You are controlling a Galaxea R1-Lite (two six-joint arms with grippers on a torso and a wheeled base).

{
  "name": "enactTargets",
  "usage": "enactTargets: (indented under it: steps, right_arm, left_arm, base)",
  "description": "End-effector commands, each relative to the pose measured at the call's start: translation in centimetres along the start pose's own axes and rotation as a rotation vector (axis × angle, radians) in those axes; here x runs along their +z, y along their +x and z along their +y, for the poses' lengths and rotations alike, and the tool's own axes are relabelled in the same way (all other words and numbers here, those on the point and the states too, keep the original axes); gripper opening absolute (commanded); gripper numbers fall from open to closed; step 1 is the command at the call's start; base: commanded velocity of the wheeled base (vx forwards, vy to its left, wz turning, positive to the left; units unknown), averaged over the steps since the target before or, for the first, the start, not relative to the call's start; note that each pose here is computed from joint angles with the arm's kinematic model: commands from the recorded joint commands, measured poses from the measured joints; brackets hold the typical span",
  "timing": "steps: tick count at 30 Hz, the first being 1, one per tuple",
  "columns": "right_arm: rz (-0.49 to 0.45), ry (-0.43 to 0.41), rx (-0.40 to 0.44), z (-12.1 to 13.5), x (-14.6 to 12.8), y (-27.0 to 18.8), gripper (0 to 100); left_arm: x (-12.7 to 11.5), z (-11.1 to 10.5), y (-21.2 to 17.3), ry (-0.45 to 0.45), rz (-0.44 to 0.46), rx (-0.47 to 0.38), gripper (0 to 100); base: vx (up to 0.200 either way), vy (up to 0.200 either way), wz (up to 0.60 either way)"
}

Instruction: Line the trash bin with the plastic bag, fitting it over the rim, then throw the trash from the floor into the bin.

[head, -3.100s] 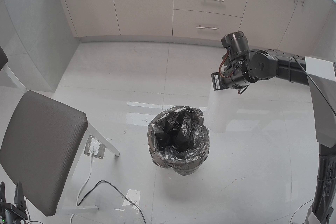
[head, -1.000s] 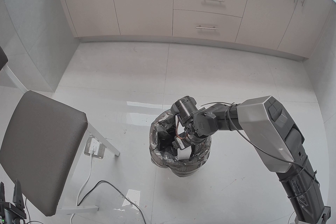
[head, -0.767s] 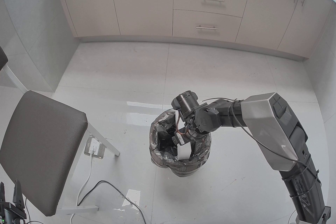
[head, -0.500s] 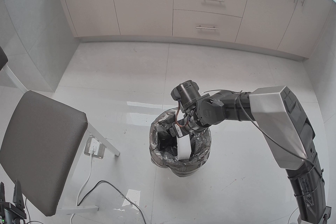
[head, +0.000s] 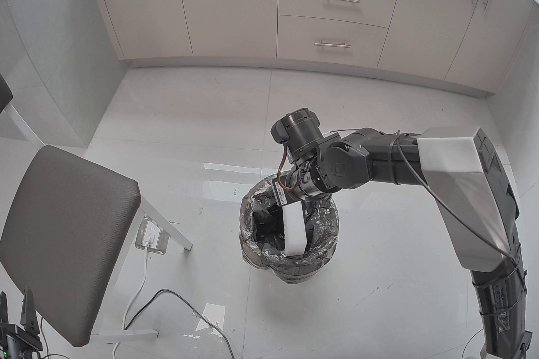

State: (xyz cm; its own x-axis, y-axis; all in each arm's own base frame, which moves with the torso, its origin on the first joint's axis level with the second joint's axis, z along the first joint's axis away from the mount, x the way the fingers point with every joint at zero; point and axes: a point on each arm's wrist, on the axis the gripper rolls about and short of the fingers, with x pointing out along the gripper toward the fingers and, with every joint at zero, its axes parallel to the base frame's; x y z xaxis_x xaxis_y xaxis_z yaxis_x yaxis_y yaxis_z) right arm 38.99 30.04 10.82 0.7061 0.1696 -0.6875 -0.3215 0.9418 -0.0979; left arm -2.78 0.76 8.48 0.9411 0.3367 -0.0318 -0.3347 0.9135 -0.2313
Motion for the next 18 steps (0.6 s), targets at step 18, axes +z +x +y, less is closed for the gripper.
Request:
enactTargets:
  steps: [18]
  right_arm:
    - [0.036,-0.016,-0.042,0.4,-2.2,3.8,0]
  left_arm:
    - [-0.1,0.1,-0.1,-0.004,-0.014,-0.003,100]
  base:
    - [0.000,0.000,0.00]
